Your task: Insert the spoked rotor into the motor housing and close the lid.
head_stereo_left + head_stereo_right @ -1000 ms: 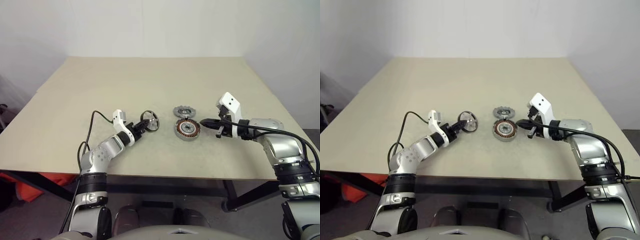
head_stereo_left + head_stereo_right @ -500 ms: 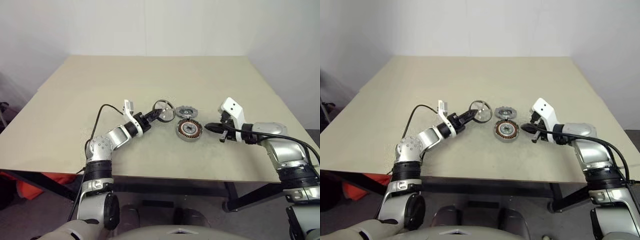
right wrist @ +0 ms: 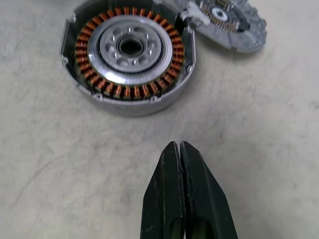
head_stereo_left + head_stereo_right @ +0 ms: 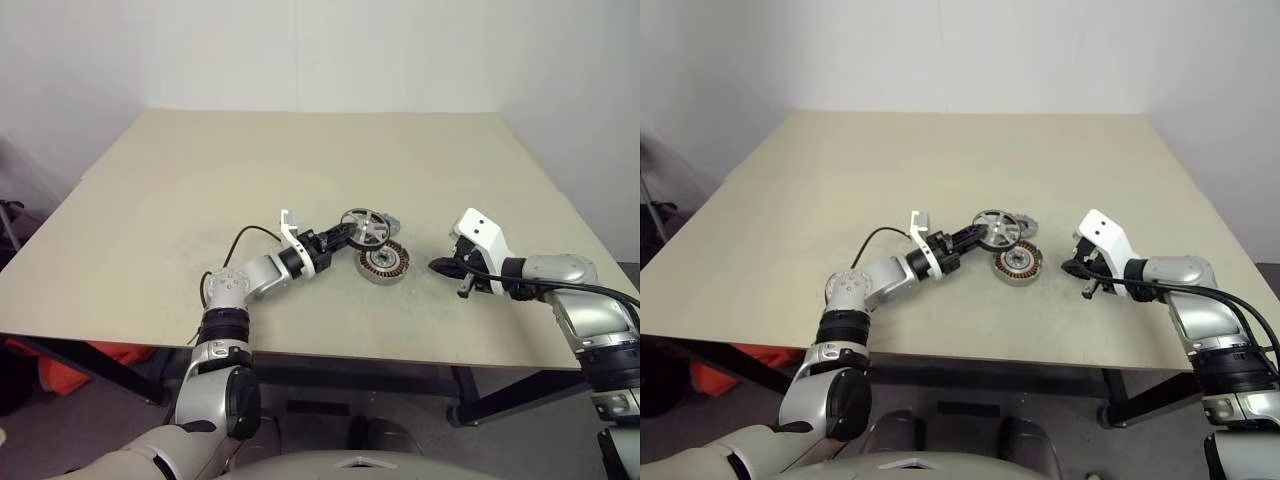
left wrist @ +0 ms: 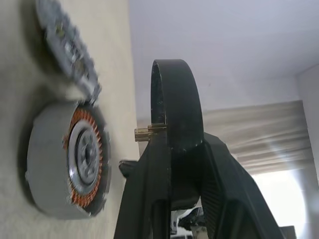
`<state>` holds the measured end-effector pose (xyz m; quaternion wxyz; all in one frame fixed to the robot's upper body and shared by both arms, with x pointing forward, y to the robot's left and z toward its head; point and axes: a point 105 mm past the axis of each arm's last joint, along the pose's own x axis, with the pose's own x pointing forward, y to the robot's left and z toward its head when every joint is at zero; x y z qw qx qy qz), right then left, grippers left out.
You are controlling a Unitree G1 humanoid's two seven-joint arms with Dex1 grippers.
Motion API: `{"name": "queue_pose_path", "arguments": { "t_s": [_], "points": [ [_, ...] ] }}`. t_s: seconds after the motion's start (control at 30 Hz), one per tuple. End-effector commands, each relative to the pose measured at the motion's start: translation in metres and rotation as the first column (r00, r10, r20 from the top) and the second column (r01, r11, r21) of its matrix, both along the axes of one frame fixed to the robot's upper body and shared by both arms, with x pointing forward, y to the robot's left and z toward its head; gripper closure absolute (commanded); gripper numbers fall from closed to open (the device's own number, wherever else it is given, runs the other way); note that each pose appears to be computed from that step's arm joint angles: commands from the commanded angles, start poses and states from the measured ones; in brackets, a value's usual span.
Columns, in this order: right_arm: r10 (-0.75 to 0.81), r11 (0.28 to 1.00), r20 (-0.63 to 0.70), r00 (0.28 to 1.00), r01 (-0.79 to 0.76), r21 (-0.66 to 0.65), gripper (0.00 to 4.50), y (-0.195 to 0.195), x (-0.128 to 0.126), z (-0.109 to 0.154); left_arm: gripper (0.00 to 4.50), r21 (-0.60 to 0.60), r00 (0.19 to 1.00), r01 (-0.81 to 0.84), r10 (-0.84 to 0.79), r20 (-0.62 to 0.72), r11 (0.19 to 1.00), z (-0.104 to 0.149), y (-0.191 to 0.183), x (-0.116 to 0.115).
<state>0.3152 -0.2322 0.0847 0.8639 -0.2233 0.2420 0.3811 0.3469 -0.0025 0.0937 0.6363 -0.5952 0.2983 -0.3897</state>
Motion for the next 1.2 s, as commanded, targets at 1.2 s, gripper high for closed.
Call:
{"name": "queue_pose_path", "arguments": {
  "t_s": [1.2],
  "points": [
    [-0.033,0.999,0.125,0.992,0.033,0.005,4.50,0.002,-0.002,0.031,4.07,0.049,0.971,0.237,-0.238,0.016,0.970,-0.008,-0.075,-0.011]
  ]
}}
